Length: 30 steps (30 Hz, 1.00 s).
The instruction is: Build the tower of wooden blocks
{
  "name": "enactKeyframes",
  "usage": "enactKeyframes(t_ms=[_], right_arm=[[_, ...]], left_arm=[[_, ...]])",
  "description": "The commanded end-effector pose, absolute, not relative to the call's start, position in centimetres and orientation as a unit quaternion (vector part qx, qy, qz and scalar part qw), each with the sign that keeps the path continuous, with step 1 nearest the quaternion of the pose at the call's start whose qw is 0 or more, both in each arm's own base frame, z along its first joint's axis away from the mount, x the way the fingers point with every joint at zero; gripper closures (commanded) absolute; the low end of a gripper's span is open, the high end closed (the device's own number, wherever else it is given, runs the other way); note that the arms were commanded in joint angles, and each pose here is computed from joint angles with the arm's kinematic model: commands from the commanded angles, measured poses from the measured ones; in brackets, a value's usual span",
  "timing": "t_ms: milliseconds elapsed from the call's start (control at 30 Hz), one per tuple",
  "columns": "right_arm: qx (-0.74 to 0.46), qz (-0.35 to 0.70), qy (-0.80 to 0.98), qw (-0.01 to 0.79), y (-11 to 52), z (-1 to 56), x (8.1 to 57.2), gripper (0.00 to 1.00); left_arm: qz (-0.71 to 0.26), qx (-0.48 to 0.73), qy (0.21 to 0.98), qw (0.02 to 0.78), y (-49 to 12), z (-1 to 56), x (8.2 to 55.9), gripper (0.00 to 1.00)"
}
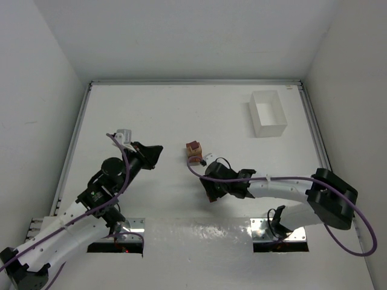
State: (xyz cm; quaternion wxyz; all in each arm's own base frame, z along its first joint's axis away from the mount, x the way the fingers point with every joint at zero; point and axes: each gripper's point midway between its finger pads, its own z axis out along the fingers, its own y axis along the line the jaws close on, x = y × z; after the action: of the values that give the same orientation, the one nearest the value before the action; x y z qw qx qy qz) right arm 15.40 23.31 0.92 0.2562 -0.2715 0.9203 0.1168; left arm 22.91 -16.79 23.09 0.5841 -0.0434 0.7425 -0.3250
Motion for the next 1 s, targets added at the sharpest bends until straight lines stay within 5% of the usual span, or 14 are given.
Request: enactKeyframes(t_ms=[0,367,500,633,967], right_arm=[[-0.258,0.157,0.914,0.27,25.6,1.9,15.6,0.43],[-0.25,0.132,0.925,0.255,25.4,1.0,15.8,0.52],[-0.244,0.123,0.926,0.26,25.1,1.4,16.0,0.71],[-0.243,0.131,0.911,0.306,26.0,5.3,17.6,0.79],[-0.264,0.133,0.859,0.417,30.7,18.1,24.1,0.78]], left_arm=[[-0.337,-0.039,0.725,0.599,-17.0,24.8,22.8,0.9],[-0.34,-0.037,0.722,0.601,-16.9,24.9,22.7,0.91],[-0.342,-0.038,0.719,0.604,-16.9,25.2,22.6,0.91],[-0.349,-0.038,0.711,0.609,-16.7,26.1,22.3,0.91],[-0.375,-0.036,0.671,0.639,-14.9,31.6,20.1,0.9]])
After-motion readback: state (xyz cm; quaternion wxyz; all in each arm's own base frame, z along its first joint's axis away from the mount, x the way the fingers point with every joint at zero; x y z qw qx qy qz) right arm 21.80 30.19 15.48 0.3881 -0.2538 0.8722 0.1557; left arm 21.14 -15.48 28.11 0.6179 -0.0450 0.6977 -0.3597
